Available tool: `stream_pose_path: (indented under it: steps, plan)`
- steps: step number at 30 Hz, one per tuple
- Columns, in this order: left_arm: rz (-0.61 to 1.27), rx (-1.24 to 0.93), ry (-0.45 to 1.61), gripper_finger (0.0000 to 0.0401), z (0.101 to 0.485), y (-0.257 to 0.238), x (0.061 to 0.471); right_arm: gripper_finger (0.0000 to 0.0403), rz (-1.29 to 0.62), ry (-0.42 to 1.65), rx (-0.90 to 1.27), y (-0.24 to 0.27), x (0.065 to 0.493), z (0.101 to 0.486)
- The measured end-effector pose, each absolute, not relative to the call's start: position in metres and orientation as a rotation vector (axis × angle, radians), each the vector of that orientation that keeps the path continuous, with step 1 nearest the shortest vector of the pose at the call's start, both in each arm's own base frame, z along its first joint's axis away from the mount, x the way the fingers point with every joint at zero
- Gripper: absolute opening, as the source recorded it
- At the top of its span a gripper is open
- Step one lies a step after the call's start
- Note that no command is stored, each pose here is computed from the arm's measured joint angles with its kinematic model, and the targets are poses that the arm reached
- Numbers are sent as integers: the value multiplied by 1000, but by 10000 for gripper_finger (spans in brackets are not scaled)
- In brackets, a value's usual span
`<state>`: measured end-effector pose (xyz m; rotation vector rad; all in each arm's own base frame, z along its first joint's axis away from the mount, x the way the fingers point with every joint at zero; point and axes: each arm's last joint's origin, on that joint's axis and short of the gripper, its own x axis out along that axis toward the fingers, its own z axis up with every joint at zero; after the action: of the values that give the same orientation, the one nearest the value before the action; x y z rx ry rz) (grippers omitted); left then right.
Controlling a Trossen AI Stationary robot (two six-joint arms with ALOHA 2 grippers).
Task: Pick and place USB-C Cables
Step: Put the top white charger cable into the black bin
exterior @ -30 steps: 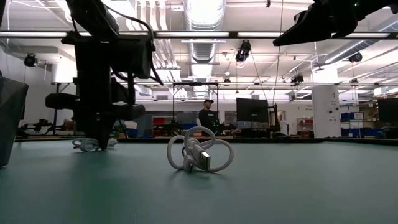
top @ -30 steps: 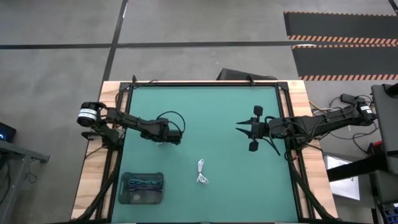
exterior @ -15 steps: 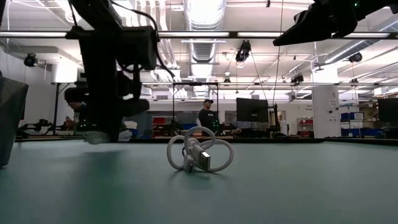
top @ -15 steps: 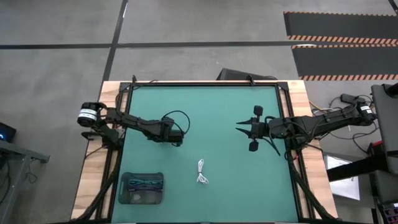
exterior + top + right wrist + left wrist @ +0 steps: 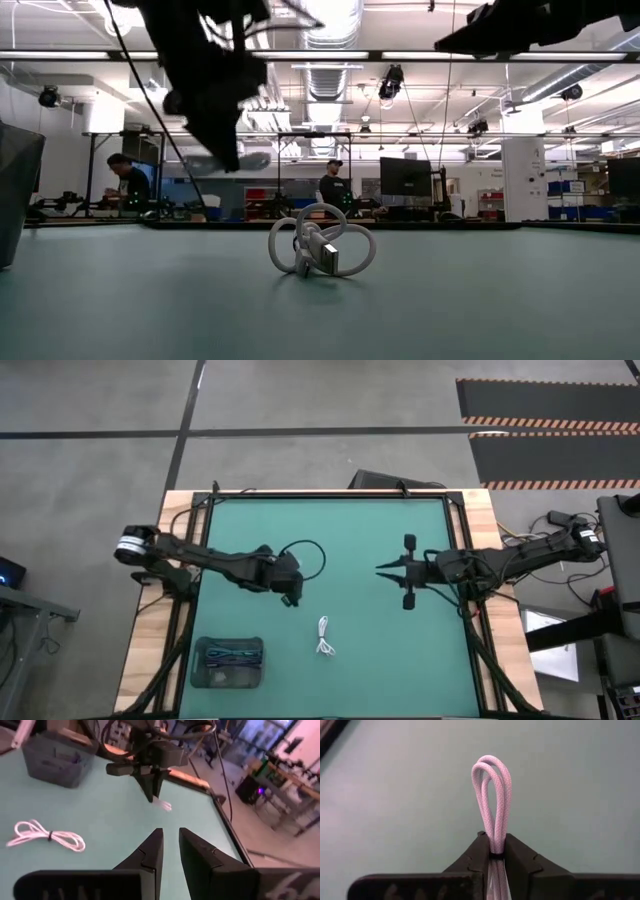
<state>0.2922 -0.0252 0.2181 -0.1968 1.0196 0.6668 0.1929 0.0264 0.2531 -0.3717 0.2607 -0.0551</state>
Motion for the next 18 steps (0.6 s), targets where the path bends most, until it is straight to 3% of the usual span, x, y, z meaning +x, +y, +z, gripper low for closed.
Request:
stream_pose_path:
  steps: [12, 18]
  plan:
    - [264, 88, 952, 24, 266, -78, 294, 52, -46, 200, -380, 27, 193, 250]
    - [135, 101, 934, 24, 279, -97, 287, 52, -53, 201, -380, 27, 193, 250]
